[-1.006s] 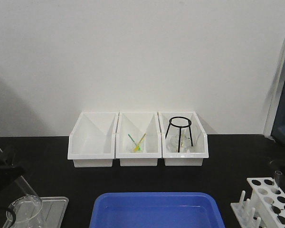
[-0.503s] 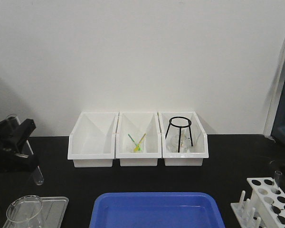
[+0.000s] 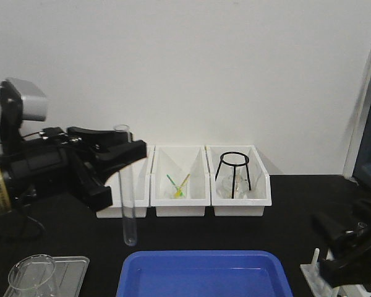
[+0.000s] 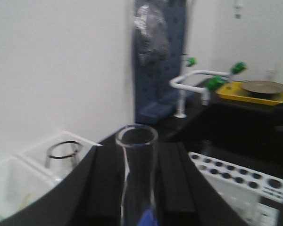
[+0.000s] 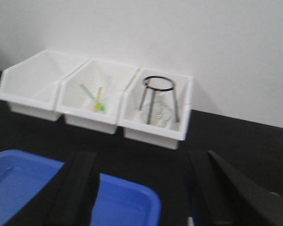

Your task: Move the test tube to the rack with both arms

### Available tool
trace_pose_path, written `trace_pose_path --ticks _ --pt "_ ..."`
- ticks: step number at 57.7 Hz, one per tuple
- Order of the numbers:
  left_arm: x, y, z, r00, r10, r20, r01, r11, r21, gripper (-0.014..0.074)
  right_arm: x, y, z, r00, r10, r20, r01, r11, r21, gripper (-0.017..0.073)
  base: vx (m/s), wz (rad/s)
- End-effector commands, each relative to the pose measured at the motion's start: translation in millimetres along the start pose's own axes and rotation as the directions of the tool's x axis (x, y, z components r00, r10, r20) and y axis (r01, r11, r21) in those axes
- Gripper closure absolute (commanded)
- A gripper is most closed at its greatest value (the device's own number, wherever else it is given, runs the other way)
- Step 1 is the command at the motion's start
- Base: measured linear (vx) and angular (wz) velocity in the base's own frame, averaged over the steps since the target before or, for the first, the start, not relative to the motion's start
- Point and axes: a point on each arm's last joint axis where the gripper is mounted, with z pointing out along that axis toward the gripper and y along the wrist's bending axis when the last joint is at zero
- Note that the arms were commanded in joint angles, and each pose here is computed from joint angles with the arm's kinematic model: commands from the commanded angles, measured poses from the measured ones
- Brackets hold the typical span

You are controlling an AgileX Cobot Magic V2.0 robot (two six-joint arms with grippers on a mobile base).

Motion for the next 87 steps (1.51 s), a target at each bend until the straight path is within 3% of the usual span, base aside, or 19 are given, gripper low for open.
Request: trace_pose_path --ticks 1,11,20,28,33,55,63,75,87 --pt "-18.7 -13.0 6.7 0.999 -0.036 0.037 0.032 0.993 0.116 0.0594 -21.0 21.8 4.0 0.991 -0.001 0.131 0.013 0.995 -0.094 0.0113 0.0 0.0" --pt "-8.8 -19.8 28.6 0.998 -0.059 0.008 0.056 0.984 0.168 0.0594 -22.8 68.5 11.5 0.983 0.051 0.177 0.002 0.958 -0.286 0.0115 0.0 0.0" --pt "-1.0 -28.6 41.2 0.996 -0.09 -0.001 0.088 0.974 0.207 0.0594 -24.7 91.7 15.4 0.971 0.105 0.213 -0.019 0.928 -0.372 0.0115 0.0 0.0" --pt "1.0 -36.9 47.7 0.993 -0.115 0.007 0.109 0.964 0.241 0.0594 -25.2 96.2 20.3 0.961 0.135 0.24 -0.034 0.922 -0.385 0.0115 0.0 0.0" --pt "1.1 -41.5 49.7 0.995 -0.099 0.012 0.093 0.962 0.255 0.0594 -25.2 96.8 21.8 0.959 0.144 0.245 -0.04 0.921 -0.387 0.0115 0.0 0.0" --pt "1.5 -69.5 57.9 0.994 -0.108 -0.001 0.102 0.937 0.335 0.0594 -28.1 96.4 21.0 0.949 0.156 0.274 -0.039 0.921 -0.387 0.0116 0.0 0.0" --pt "1.9 -72.0 58.8 0.994 -0.105 -0.005 0.101 0.936 0.337 0.0594 -28.5 96.4 20.9 0.947 0.158 0.279 -0.039 0.921 -0.387 0.0137 0.0 0.0" --pt "2.8 -69.9 59.4 0.995 -0.1 -0.012 0.099 0.944 0.316 0.0594 -30.2 96.1 20.4 0.941 0.164 0.295 -0.039 0.921 -0.388 0.0265 0.0 0.0" --pt "2.8 -70.0 59.3 0.995 -0.1 -0.011 0.098 0.943 0.317 0.0594 -30.2 95.8 20.5 0.941 0.164 0.295 -0.04 0.921 -0.387 0.0504 0.0 0.0"
